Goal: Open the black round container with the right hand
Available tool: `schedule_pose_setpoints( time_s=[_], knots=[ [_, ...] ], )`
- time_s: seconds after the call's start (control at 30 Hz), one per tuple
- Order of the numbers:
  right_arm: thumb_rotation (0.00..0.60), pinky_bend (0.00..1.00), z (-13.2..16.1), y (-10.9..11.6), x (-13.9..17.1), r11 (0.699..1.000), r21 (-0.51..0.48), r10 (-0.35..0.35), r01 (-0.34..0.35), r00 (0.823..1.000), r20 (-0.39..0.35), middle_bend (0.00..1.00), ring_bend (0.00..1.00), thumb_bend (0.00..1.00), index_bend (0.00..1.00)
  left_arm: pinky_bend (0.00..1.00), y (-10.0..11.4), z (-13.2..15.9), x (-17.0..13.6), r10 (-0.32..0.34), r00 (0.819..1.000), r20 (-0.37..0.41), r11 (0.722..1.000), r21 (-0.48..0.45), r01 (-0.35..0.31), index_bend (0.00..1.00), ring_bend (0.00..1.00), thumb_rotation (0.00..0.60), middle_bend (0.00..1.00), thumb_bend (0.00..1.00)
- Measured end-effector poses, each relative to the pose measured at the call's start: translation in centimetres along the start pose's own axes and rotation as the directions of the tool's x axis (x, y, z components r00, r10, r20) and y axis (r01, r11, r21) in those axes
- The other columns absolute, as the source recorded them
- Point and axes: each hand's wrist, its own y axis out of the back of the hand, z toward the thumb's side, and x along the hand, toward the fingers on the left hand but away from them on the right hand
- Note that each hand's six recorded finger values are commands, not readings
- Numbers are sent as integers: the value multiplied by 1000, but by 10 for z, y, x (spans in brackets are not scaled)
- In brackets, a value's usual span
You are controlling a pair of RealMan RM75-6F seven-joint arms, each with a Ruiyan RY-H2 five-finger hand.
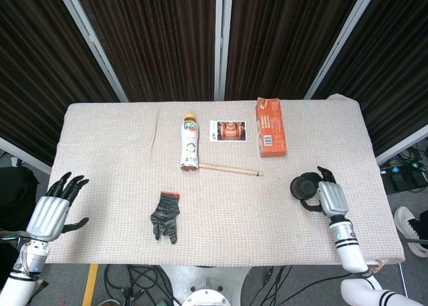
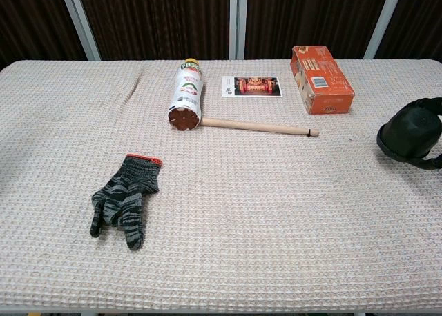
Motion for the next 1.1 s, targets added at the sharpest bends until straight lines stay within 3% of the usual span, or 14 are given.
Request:
schedule_pose_setpoints(
  time_s=[0.2, 0.4, 0.7, 0.8, 0.93, 1.03, 1.1],
  knots=[
    [600, 0, 12, 14, 1, 999, -15, -34, 33, 999, -36, 453, 47, 288, 444, 172, 3, 2, 0, 7, 1000, 1, 1000, 1, -7, 138, 0, 600, 108, 126],
    [600, 0, 44, 40, 9, 994, -51, -100, 95, 987, -126, 458, 61, 289, 451, 172, 5, 2, 0, 14, 1000, 3, 1000, 0, -14, 138, 0, 600, 108, 126],
    [600, 0, 93, 91, 42, 968, -107, -247, 225, 929, -277, 465, 69, 287, 461, 172, 6, 0, 0, 18, 1000, -2, 1000, 0, -18, 138, 0, 600, 108, 125],
    [600, 0, 85, 80, 39, 978, -65, -210, 200, 945, -252, 466, 69, 288, 464, 172, 4, 1, 0, 8, 1000, -2, 1000, -5, -8, 138, 0, 600, 108, 126],
    [600, 0, 57, 43, 24, 997, 39, -55, 61, 988, -145, 465, 69, 294, 464, 172, 4, 1, 0, 8, 1000, 2, 1000, -4, -8, 138, 0, 600, 108, 126],
    [600, 0, 46, 19, 18, 997, 66, 56, -50, 994, -95, 466, 72, 294, 464, 172, 7, -2, 0, 14, 1000, -7, 1000, -4, -14, 138, 0, 600, 108, 126],
    [600, 0, 49, 13, 18, 995, 63, 86, -79, 991, -101, 466, 76, 293, 464, 172, 9, -2, 0, 20, 1000, -10, 1000, -4, -20, 138, 0, 600, 108, 126]
  ],
)
